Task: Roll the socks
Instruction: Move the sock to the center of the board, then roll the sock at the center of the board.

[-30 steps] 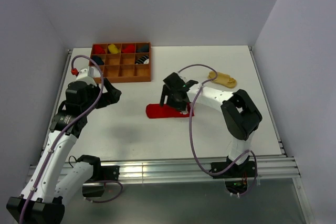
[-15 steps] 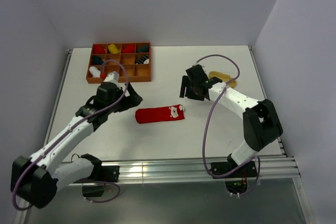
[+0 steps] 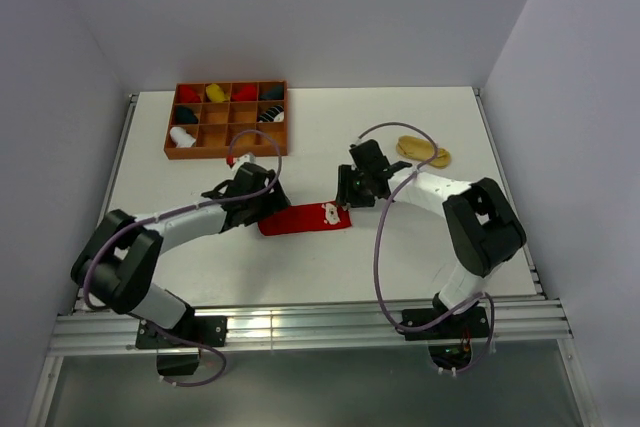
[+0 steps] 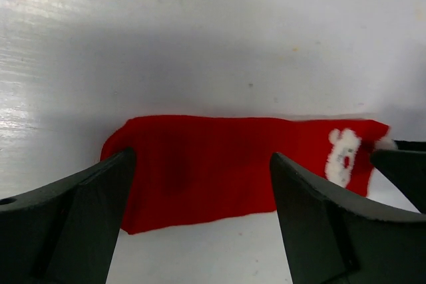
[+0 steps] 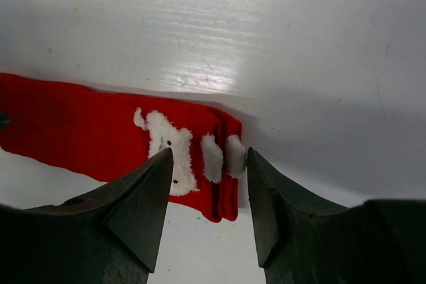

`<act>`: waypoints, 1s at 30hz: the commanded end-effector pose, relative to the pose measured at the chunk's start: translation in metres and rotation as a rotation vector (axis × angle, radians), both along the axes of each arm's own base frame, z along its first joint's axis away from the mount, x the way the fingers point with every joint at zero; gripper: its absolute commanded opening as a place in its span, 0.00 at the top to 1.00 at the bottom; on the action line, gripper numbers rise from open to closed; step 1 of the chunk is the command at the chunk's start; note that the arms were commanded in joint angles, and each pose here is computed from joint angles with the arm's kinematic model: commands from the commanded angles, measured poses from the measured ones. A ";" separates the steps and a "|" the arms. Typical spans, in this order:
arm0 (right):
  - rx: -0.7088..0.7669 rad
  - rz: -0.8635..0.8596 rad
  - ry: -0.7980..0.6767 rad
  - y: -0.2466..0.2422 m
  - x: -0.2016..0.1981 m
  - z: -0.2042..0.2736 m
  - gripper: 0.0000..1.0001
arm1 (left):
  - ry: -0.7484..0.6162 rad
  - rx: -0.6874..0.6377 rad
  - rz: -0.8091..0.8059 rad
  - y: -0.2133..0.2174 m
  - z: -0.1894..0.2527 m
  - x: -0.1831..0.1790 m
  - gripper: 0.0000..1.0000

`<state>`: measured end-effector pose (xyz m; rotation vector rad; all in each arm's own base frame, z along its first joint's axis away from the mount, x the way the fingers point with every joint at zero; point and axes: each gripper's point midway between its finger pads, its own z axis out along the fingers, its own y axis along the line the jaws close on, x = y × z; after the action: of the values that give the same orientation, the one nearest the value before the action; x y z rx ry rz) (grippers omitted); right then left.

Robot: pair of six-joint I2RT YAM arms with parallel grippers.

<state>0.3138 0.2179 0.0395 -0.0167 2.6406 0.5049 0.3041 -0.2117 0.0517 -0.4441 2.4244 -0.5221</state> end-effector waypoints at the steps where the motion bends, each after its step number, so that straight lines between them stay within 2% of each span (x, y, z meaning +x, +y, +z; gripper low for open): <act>1: 0.043 0.002 -0.016 0.005 0.002 -0.005 0.45 | -0.011 -0.017 0.017 -0.009 -0.006 0.013 0.13; 5: 0.040 -0.025 -0.005 -0.002 -0.007 -0.011 0.48 | 0.045 0.052 0.021 -0.006 -0.031 0.017 0.15; 12: 0.128 -0.029 0.070 0.003 -0.045 -0.018 0.52 | 0.021 0.151 0.031 -0.002 -0.037 0.052 0.15; 15: 0.160 -0.027 0.071 0.014 -0.052 -0.010 0.52 | -0.004 0.192 0.035 0.001 -0.033 0.070 0.14; 19: 0.196 -0.044 0.029 0.023 -0.055 0.010 0.50 | -0.099 0.240 0.023 0.005 -0.001 0.087 0.11; 22: 0.181 -0.088 -0.054 0.011 -0.048 0.032 0.45 | -0.167 0.279 -0.010 0.007 0.026 0.082 0.09; 24: 0.142 -0.130 -0.101 -0.003 -0.043 0.039 0.35 | -0.215 0.326 -0.068 -0.005 0.037 0.069 0.09; 27: 0.106 -0.205 -0.194 -0.031 -0.035 0.061 0.34 | -0.252 0.356 -0.147 -0.026 0.048 0.042 0.08; 30: 0.065 -0.273 -0.218 -0.060 -0.034 0.061 0.32 | -0.299 0.373 -0.218 -0.051 0.060 0.020 0.09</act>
<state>0.2794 0.1978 0.1108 0.2003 2.3739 0.6312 0.3390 -0.2566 0.0946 -0.0438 2.2706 -0.2523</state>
